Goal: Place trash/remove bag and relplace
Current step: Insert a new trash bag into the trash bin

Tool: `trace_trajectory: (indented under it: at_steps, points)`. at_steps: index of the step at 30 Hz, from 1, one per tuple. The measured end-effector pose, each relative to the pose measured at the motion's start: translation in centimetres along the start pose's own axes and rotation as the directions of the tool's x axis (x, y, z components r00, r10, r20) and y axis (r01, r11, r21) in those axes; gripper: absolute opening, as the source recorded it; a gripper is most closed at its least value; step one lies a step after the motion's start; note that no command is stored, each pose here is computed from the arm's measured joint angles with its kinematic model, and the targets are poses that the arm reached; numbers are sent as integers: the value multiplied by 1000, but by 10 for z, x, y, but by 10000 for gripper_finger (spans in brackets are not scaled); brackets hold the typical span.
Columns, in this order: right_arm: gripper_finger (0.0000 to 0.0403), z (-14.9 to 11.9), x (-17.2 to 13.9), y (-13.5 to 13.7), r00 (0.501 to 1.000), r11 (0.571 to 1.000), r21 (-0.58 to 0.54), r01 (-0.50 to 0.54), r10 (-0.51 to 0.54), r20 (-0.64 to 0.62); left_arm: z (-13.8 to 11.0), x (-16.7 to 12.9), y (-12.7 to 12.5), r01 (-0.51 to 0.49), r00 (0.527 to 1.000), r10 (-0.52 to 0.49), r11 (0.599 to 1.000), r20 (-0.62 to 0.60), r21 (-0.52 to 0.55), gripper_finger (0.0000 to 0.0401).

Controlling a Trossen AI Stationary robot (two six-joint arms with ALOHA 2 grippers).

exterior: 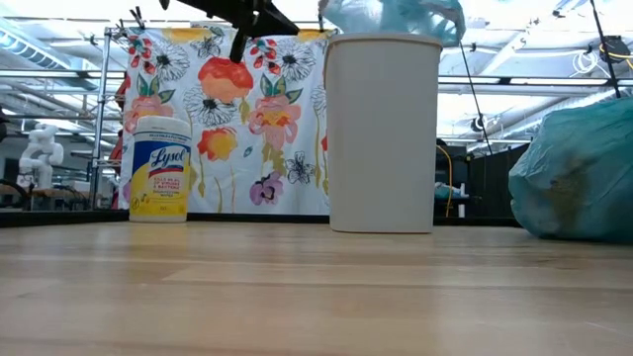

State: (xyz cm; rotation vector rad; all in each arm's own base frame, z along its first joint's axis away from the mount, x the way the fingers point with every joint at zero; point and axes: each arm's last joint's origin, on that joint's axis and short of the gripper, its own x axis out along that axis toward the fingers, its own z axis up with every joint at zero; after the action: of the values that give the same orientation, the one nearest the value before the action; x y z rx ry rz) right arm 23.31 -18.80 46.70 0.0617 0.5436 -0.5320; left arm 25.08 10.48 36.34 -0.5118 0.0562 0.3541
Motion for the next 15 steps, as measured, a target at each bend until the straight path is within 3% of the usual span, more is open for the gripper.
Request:
trace_trajectory:
  at_steps: [2,6,11,15]
  points:
    - [0,-1,1,-4,996,995,28,91,-90,-16,7,-1,4,14,999,-14,1000,45,3,0]
    - [0,-3,6,-13,984,978,112,176,-172,-44,26,-5,6,175,974,-182,983,136,64,0]
    - [0,-4,21,-16,985,971,173,167,-159,-61,46,-10,3,296,925,-320,945,207,138,0]
    - [0,-3,35,-8,997,982,175,65,-58,-42,63,-1,1,338,910,-366,927,196,161,0]
